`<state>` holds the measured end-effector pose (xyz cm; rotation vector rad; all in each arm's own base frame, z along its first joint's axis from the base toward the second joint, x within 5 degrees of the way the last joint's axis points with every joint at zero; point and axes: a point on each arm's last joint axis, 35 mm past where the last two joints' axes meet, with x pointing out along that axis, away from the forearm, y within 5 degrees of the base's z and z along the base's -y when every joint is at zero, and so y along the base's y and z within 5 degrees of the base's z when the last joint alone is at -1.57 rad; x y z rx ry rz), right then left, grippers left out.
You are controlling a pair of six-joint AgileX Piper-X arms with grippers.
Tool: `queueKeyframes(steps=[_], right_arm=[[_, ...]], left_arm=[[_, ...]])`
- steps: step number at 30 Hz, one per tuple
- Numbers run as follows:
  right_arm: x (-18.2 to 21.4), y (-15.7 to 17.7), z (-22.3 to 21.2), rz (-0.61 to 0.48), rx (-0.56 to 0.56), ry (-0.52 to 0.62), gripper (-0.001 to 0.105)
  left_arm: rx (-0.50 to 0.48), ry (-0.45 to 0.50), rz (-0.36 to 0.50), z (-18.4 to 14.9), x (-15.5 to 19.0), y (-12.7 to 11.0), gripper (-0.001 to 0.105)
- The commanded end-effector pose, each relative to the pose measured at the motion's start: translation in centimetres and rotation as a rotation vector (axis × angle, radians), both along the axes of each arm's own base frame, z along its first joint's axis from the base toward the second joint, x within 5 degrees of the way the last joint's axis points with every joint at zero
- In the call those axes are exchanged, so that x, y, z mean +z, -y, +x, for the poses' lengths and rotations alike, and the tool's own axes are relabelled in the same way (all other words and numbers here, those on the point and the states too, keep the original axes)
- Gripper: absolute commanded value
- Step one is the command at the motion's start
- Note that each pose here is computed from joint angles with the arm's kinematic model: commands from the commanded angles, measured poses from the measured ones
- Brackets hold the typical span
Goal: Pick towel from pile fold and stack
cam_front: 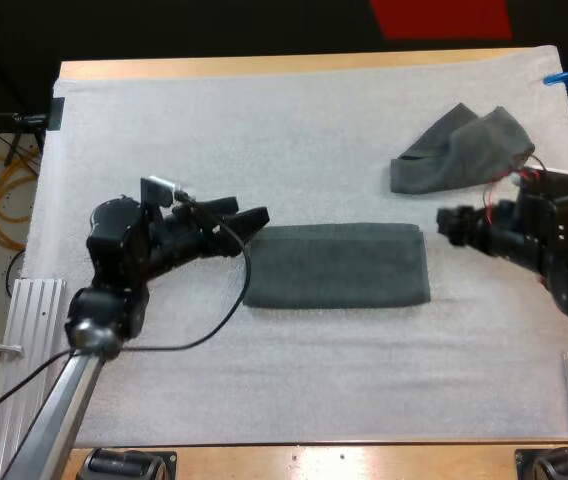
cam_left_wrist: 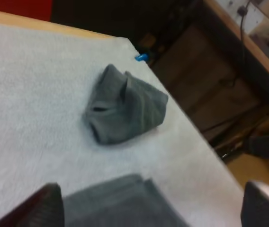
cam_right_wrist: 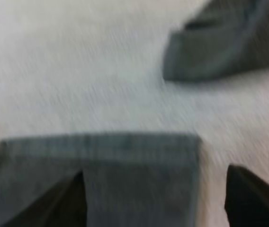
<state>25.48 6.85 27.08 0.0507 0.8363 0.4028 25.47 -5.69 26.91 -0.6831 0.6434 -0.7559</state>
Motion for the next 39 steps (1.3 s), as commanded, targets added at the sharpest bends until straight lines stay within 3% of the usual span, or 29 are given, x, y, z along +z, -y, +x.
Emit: queueKeyframes(steps=[1,5,11,19,32,39], right_arm=[[0.4,0.3,-0.8,-0.031,0.004,-0.036,0.06],[1.2,0.9,-2.7,-0.071,-0.019,-0.082,0.06],[1.9,1.3,-5.0,-0.136,-0.027,-0.123,0.06],[0.3,0.7,-2.2,-0.17,-0.045,-0.091,0.06],[-11.6,-2.0,4.0,0.051,0.115,-0.397,0.06],[-14.3,-2.7,5.0,0.199,0.115,-0.47,0.06]], left_arm=[[0.016,0.011,0.027,-0.5,0.6,-0.1,0.073],[0.06,-0.013,0.14,-3.0,1.3,-0.7,0.073],[0.083,-0.075,0.234,-6.8,2.1,-1.3,0.073],[0.105,-0.079,0.27,-7.7,2.3,-1.6,0.073],[0.057,-0.205,0.333,-8.9,1.0,-1.7,0.073],[0.05,-0.202,0.342,-9.0,0.9,-1.7,0.073]])
